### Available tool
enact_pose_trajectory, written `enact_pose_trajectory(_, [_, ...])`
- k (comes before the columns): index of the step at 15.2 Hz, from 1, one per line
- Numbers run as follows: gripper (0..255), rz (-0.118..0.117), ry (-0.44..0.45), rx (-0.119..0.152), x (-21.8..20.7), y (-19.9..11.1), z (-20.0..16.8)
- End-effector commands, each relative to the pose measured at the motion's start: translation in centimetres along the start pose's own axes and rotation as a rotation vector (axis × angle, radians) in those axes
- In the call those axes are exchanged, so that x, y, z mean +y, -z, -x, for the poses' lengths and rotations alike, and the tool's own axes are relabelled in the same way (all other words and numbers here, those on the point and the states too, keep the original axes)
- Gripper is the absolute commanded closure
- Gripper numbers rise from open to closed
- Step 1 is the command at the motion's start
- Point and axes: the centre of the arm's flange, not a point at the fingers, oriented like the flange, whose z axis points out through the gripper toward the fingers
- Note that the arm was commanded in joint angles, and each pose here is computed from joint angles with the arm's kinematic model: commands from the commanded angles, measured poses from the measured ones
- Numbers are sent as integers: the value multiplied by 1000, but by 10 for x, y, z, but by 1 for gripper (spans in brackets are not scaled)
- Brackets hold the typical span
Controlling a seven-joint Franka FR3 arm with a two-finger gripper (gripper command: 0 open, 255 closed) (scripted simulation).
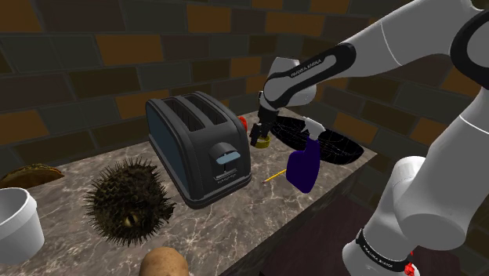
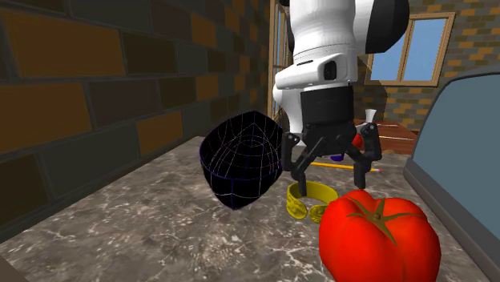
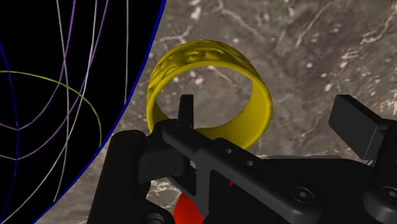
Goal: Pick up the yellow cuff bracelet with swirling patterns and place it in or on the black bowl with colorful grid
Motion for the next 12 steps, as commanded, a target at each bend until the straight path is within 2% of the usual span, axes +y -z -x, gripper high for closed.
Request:
enact_pose_trajectory(1, [0, -1, -5, -5, 2, -3, 2])
enact_pose_trajectory(5, [0, -1, -5, -5, 2, -3, 2])
enact_pose_trajectory(6, [255, -1, -5, -6, 2, -3, 2])
enact_pose_trajectory(12, [255, -1, -5, -6, 1, -3, 2])
